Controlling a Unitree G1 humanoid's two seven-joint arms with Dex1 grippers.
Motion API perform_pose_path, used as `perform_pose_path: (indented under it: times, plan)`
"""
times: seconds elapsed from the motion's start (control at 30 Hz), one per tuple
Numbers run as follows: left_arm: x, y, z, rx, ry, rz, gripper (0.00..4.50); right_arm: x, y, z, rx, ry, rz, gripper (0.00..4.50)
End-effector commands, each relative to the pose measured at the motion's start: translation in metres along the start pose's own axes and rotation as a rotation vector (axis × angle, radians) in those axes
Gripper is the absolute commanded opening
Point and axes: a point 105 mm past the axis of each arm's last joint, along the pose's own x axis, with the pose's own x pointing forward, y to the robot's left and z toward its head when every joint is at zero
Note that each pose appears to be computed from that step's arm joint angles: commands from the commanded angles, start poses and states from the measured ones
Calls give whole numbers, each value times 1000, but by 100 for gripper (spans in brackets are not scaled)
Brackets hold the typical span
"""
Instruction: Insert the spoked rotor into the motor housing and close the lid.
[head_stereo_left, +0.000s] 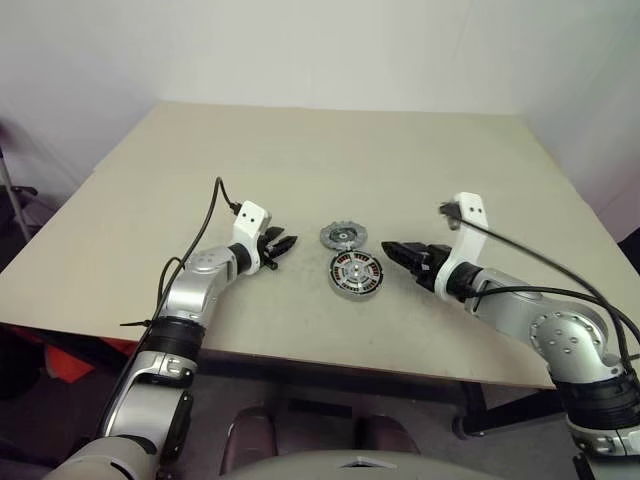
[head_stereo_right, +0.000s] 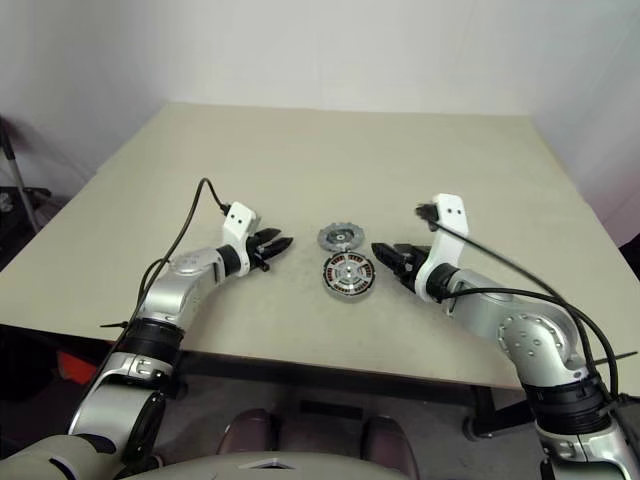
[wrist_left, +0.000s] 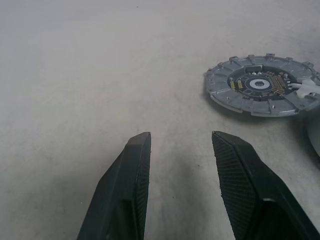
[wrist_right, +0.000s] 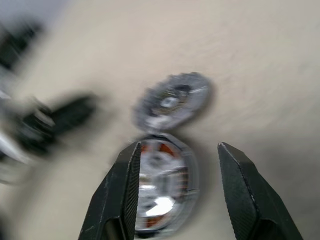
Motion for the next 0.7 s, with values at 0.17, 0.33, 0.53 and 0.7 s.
perform_pose_path:
  times: [0.17, 0.33, 0.53, 0.7]
  plan:
    - [-2, 5, 17, 38, -56, 16, 207, 8, 29, 19, -223, -43, 128, 69]
    - [-3, 5, 16, 34, -54, 22, 207, 7, 41, 14, -240, -14, 178, 3]
    - [-5, 6, 14, 33, -51, 28, 207, 13, 36, -6, -227, 49, 169, 3]
    - [-5, 7, 14, 38, -48, 28, 207, 30, 29, -34, -174, 106, 153, 3]
